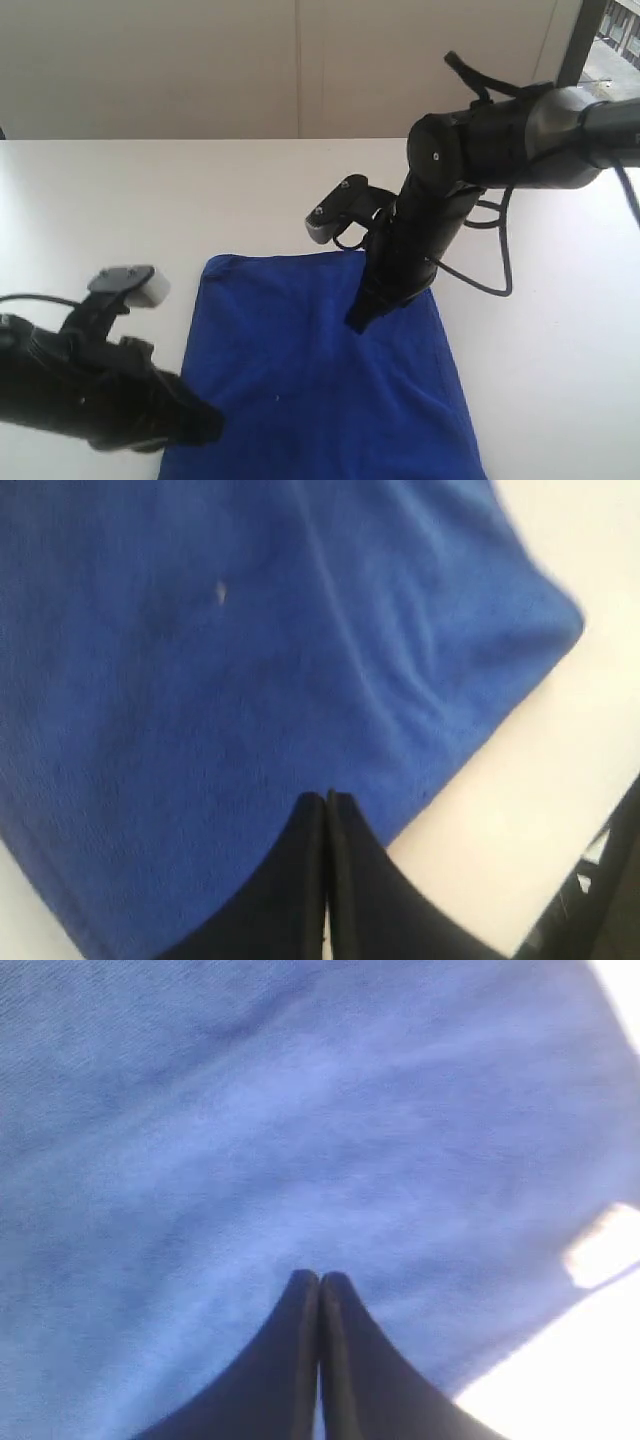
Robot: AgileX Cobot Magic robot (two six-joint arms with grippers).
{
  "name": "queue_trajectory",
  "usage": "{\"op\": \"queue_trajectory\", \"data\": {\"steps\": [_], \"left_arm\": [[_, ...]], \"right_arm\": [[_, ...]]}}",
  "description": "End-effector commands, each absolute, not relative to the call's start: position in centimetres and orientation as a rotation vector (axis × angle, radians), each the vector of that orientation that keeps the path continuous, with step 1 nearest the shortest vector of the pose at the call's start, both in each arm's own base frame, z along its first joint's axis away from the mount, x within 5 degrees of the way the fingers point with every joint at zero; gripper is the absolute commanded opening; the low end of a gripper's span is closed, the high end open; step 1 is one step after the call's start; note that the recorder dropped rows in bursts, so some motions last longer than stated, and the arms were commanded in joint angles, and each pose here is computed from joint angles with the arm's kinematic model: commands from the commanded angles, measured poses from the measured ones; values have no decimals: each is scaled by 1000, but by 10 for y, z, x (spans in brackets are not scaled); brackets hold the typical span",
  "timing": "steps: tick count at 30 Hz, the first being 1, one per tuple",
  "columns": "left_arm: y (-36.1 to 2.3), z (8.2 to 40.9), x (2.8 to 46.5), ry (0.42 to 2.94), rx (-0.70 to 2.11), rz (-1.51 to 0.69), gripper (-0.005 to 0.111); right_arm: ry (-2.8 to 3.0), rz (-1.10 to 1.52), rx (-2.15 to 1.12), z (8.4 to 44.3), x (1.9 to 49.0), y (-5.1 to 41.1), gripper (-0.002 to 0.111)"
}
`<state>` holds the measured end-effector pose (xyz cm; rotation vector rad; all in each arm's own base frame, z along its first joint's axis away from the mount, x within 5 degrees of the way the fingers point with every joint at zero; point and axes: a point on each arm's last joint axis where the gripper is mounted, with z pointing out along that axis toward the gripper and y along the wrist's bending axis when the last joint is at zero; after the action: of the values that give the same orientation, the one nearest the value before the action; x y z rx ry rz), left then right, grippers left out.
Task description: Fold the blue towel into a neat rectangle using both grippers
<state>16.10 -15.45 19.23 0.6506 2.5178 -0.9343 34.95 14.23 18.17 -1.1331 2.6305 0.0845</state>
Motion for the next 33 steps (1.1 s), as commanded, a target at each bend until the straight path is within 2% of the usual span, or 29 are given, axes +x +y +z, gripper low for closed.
{"op": "queue_trajectory", "data": {"steps": [1,4,12,15,18,20,22,28,30,32,33], "left_arm": [[-151,219,183,2332,570,-755,0],[-153,221,211,2260,542,-570,0],[-186,182,292,2358,729,-547,0],[-185,181,332,2292,885,-395,0],[-174,201,358,2134,928,-188,0],[-159,205,369,1995,1051,15,0],[-145,207,377,1945,1056,116,0],[-101,207,391,2081,676,54,0],[-92,206,393,2082,685,81,0],[-78,206,395,2078,663,272,0],[-67,209,396,2068,726,510,0]], "right_arm": [[2603,-75,-1035,197,353,132,0],[2599,-152,-974,195,358,128,0],[2601,-159,-957,190,360,128,0],[2596,-166,-962,190,361,128,0],[2568,-168,-962,191,363,128,0],[2542,-161,-956,192,365,130,0],[2535,-159,-955,192,365,130,0],[2535,-159,-955,192,365,130,0],[2535,-159,-955,192,365,130,0],[2543,-162,-957,192,365,129,0],[2550,-163,-958,192,364,129,0]]}}
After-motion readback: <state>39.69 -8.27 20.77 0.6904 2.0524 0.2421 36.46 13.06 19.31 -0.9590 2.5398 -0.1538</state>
